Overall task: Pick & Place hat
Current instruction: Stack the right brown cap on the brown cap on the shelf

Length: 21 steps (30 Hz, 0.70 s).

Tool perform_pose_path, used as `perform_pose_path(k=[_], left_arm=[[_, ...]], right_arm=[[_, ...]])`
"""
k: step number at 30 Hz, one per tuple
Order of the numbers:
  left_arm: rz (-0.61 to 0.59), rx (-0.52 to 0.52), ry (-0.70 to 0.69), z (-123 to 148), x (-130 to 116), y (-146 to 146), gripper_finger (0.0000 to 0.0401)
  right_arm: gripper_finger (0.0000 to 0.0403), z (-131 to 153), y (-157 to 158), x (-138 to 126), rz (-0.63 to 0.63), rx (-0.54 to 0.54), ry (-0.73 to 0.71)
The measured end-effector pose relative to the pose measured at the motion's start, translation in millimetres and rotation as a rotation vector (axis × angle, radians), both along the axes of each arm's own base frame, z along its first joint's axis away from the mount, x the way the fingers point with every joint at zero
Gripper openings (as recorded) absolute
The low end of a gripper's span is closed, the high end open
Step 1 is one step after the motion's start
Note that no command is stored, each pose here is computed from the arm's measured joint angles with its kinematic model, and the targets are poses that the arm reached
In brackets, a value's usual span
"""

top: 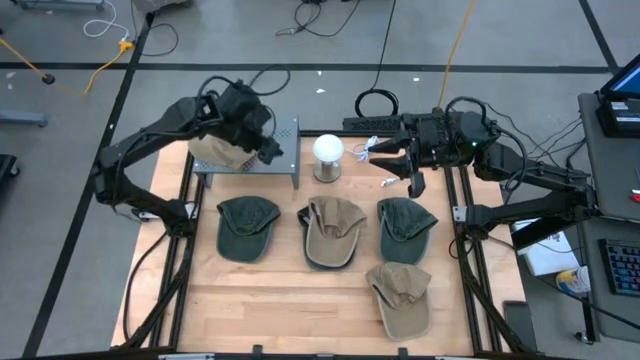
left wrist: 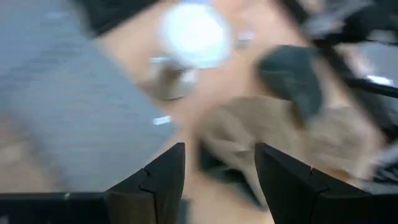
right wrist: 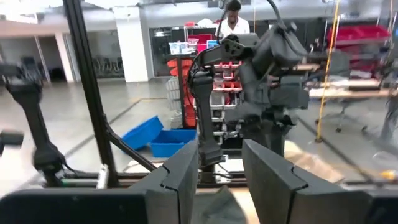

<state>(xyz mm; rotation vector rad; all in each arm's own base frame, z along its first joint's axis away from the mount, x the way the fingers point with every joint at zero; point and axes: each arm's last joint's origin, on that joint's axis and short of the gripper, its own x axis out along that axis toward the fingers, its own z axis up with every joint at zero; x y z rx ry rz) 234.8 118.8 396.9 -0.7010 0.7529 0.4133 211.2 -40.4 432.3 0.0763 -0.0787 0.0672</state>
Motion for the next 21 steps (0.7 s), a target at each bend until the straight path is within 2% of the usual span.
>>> perform_pose_path(k=[4,9,14,21], left_arm=[[-0.126,-0.099,-0.116,6,9,-13,0.0198],[-0.19,-0.205,-0.19,11,22,-33,0.0198],[-0.266,-0.221,-0.203,12,27,-48,0.0198],[-0.315,-0.218,-0.199,12,30,-58,0.0198]], right_arm=[[0.0119,0,0,0,0.014,0.163,0.011],[0.0118,-4,4,0,0.095,0.428,0.083],[0.0119,-14,26,3,0.107,0.555,0.207],[0.0125,-31,61,-5,0.058,0.817,0.43]])
